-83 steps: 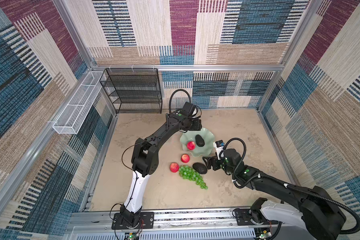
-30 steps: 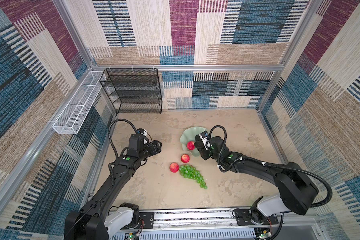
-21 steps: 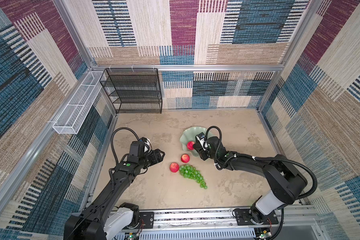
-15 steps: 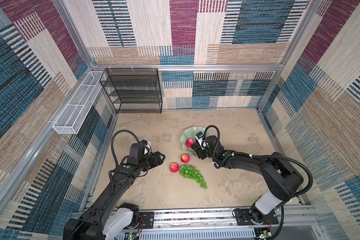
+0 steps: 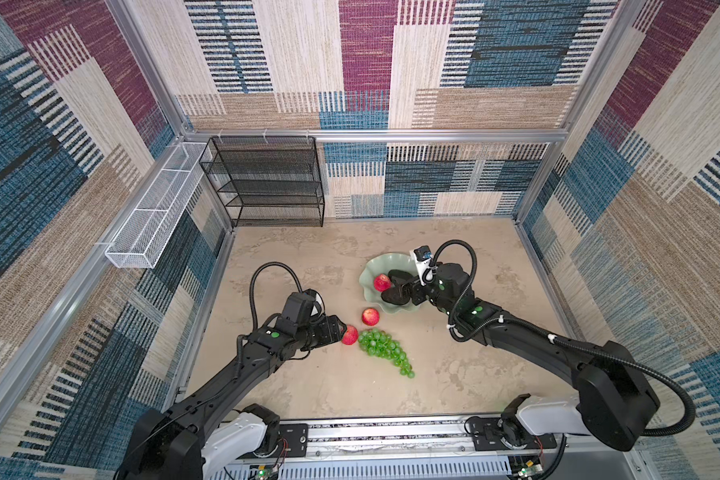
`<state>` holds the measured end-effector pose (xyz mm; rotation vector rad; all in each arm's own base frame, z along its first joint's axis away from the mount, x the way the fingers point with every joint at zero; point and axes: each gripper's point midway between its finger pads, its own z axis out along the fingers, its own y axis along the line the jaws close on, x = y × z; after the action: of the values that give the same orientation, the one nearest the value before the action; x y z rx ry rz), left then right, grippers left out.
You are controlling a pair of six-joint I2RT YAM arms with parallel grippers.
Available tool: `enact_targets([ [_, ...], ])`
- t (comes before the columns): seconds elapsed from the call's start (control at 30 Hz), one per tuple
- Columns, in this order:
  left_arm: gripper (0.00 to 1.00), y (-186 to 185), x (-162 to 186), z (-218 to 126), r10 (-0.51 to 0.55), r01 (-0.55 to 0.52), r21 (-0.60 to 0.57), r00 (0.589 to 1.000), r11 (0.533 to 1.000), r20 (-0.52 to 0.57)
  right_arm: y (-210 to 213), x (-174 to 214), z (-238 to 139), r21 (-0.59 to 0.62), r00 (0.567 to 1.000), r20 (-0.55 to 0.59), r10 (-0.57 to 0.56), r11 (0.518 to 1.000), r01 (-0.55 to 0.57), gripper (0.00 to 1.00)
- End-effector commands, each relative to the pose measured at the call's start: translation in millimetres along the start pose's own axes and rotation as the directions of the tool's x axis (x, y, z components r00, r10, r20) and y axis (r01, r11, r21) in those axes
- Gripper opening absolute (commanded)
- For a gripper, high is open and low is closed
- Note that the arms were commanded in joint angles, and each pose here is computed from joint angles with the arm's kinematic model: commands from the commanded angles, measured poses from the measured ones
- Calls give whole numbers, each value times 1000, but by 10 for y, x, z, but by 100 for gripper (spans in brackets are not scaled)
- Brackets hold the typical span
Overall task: Place and organize the fake fruits in the fruit bowl
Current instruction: 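Lower the avocado into the bowl and open the right gripper, then grasp the red apple beside the grapes with the left gripper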
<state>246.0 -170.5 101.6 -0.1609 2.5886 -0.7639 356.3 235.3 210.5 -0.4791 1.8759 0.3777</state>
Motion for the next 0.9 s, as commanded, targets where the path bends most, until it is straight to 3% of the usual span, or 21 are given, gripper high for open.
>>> enact_targets([
  [0.0,74,-20,-90,84,24,-23,-33,999,999,39,20,-59,-91,-19,998,30,59,998,-58,99],
  [0.47,71,128,-14,511,3,-5,-120,1000,993,-19,-19,145,-203,-6,995,5,102,995,-102,99],
  [0.7,43,133,-18,534,19,-22,-125,999,992,-26,-54,187,-178,12,994,3,111,994,-111,99],
  [0.87,42,-81,-151,311,83,-81,-71,996,994,14,-75,277,-145,24,991,-14,135,991,-135,99],
])
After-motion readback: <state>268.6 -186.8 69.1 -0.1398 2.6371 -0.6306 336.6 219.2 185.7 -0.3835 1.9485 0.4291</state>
